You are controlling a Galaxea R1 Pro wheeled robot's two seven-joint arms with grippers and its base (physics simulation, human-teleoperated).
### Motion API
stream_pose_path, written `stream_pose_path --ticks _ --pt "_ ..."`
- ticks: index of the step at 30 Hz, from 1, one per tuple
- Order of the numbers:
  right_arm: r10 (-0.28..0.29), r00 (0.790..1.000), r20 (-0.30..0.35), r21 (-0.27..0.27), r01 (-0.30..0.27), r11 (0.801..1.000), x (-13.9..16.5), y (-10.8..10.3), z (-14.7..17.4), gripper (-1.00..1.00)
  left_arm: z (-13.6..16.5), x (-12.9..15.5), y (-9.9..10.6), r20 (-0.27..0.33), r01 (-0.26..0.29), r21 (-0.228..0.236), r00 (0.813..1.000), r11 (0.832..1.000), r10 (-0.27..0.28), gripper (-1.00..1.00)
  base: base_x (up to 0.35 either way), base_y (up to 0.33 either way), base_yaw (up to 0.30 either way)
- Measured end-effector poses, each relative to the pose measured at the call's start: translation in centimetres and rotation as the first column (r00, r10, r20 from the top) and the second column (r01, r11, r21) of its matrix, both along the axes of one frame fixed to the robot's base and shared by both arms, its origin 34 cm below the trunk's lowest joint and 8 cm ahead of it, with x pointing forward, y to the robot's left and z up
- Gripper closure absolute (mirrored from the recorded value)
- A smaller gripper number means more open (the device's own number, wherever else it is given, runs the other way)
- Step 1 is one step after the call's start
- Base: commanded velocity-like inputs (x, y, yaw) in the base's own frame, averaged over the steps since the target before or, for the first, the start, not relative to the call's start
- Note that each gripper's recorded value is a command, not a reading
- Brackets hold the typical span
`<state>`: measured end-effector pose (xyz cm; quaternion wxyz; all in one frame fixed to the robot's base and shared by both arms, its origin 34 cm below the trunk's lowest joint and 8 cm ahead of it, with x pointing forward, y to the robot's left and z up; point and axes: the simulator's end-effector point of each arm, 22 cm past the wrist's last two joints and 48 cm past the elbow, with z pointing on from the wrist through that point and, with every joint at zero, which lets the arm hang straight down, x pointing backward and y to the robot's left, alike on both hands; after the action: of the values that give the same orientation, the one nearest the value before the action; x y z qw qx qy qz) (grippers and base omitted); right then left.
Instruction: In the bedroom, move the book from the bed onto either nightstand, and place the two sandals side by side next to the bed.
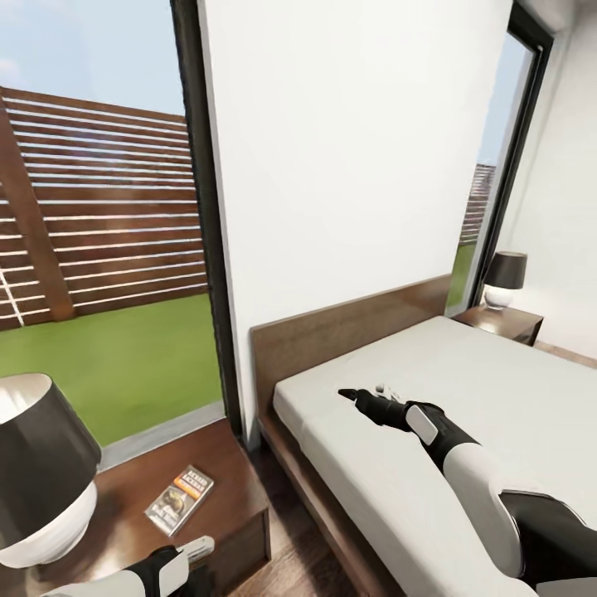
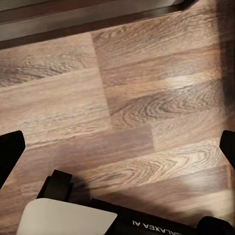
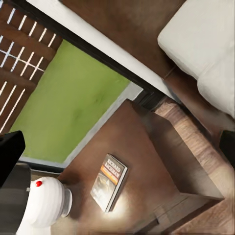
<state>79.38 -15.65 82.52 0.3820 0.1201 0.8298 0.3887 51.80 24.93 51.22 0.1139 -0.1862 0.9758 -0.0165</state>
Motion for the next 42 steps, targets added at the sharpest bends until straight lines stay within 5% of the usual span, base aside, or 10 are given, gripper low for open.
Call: stream_pose_path --ticks 23,42 --pt "-0.001 1.000 0.011 -0.001 0.001 1.000 0.0 -0.1 0.7 -1.00 0.4 0.3 0.0 0.011 0.000 0.001 1.000 1.000 0.000 -1.00 -0.025 0.000 -0.145" --pt "-0.004 1.000 0.016 -0.001 0.004 1.000 0.1 -0.3 4.4 -1.00 4.0 0.6 0.0 0.016 0.000 0.000 1.000 1.000 0.000 -1.00 0.000 0.000 -0.252"
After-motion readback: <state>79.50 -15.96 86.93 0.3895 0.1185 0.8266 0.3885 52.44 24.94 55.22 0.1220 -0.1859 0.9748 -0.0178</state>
